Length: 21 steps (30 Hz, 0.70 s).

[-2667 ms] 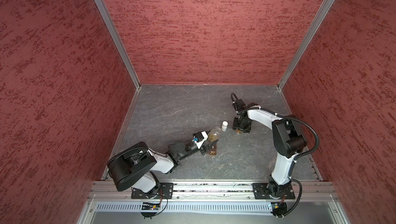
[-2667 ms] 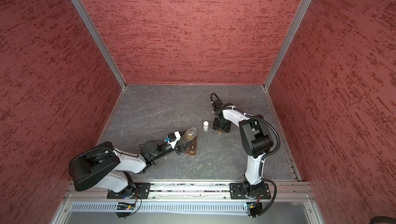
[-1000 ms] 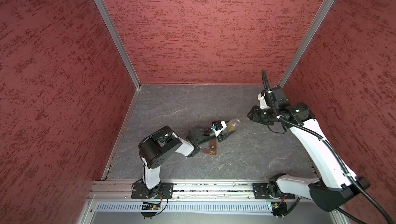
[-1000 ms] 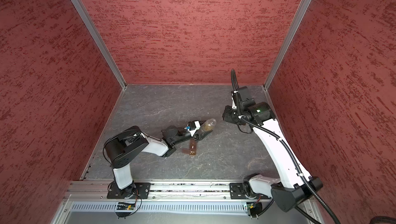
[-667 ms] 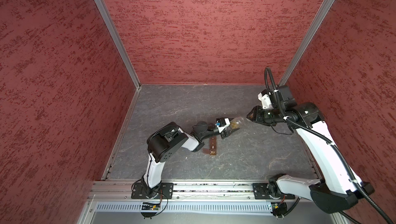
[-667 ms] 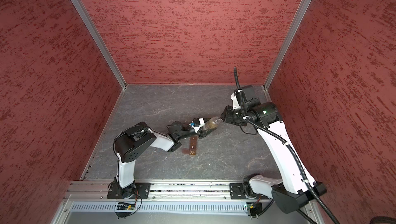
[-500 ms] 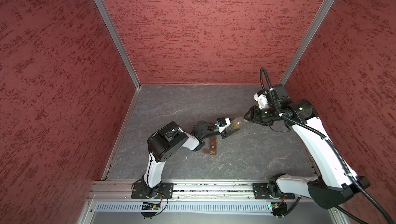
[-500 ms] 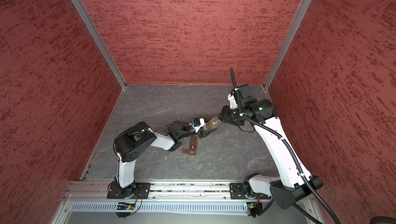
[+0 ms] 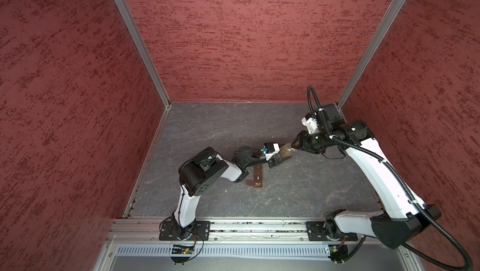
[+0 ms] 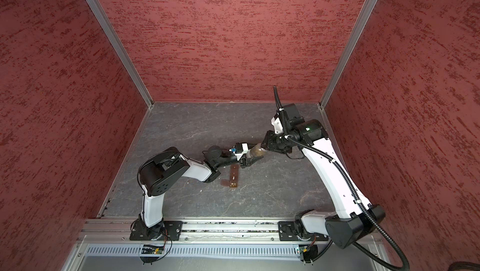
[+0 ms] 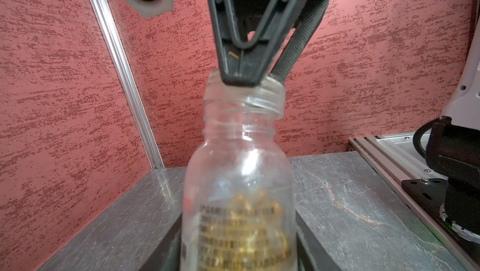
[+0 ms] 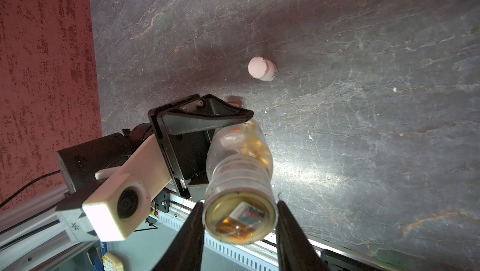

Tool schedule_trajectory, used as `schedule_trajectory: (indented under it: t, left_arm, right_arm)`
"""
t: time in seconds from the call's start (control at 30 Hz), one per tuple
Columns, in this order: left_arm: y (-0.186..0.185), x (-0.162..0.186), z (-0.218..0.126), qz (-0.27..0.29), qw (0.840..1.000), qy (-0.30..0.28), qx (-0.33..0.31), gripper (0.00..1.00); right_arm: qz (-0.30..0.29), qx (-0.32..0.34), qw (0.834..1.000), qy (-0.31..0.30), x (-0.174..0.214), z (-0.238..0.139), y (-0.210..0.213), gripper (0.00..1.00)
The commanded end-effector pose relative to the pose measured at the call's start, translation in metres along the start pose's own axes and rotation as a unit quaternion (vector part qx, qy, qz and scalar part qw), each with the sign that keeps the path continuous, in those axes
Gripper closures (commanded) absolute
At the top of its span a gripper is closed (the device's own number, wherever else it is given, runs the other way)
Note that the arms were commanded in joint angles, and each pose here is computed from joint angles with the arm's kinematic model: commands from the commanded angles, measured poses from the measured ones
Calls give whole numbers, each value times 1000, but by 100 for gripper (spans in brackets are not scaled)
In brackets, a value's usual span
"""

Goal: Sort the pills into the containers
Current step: 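Carry the lid with the right gripper onto the mouth of the held bottle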

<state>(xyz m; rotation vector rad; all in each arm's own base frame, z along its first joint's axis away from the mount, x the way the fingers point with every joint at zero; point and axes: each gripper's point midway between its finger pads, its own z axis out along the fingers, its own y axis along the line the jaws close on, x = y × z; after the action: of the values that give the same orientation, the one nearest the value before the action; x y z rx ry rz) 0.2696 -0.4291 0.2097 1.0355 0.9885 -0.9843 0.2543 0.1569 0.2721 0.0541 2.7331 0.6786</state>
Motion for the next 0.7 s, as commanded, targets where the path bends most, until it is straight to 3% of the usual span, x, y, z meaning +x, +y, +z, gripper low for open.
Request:
schedule_trajectory:
  t: [0.0, 0.67]
  left_arm:
    - [-2, -2, 0, 2, 1000, -7, 8, 100]
    - [-25, 3, -1, 24, 999, -5, 48, 100]
  right_arm:
    - [-19, -13, 1000, -2, -2, 2, 6, 61]
    - [-27, -3, 1000, 4, -16, 10, 0, 60]
